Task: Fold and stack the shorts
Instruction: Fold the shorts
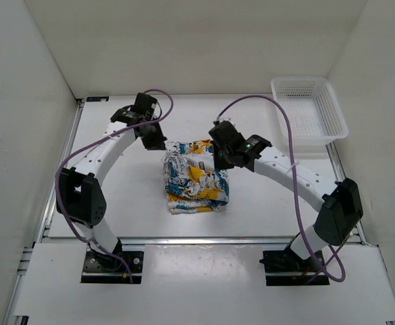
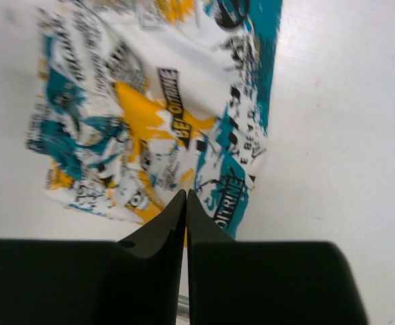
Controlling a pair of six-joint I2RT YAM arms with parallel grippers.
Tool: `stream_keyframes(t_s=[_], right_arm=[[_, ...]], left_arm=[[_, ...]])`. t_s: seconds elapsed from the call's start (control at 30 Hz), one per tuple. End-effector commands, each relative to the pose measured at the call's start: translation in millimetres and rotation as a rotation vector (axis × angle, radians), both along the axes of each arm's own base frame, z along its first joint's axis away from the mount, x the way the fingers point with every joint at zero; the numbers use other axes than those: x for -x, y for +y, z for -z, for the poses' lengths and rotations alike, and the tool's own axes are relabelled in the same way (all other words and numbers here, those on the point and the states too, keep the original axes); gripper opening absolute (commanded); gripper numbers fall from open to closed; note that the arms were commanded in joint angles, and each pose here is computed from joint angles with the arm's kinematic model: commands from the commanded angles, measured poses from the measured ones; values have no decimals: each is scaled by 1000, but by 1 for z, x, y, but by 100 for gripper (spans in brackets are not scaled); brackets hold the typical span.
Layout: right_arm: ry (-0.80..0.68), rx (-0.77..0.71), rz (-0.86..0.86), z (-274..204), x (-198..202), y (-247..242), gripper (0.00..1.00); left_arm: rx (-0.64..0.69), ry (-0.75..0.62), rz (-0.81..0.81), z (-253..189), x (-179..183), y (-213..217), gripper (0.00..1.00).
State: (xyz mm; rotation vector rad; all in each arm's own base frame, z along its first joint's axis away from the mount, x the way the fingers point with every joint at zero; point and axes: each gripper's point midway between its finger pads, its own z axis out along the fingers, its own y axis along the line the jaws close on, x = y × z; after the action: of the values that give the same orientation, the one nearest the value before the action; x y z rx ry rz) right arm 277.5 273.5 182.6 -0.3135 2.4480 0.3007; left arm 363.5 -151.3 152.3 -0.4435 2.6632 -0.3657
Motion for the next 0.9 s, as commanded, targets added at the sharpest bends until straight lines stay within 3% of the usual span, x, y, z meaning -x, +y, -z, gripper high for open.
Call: stream_keyframes(t_s=[0.0,0.13,0.27,0.43,0.53,0.57,0.63,0.67,0.7,0.77,0.87], right_arm=[[130,-34,-3,43,16,7,5],[185,-61,-9,66,23,15,5],[256,-24,-7,108,26,18,2],[302,23,9,132,29,9,1],[259,38,22,108,25,3,17],[232,45,18,98,21,1,39],[128,42,30,58,9,-5,66],[63,10,47,31,5,-10,86],[15,7,71,15,-1,-19,99],[-76,-8,119,-20,-5,-39,99],[-183,23,256,-57,-13,-91,99]], left_arm=[[57,-52,145,-29,10,-44,10],[43,44,189,7,15,-61,10],[-10,179,202,75,24,-61,10],[-83,239,213,106,35,-51,10],[-84,198,226,93,33,-50,10],[-77,177,227,82,30,-52,10],[-61,82,242,45,19,-54,10],[-54,60,242,31,18,-55,14],[-35,-29,262,0,11,-57,20],[-14,-96,281,-32,13,-57,34],[10,-225,304,-88,22,-52,71]])
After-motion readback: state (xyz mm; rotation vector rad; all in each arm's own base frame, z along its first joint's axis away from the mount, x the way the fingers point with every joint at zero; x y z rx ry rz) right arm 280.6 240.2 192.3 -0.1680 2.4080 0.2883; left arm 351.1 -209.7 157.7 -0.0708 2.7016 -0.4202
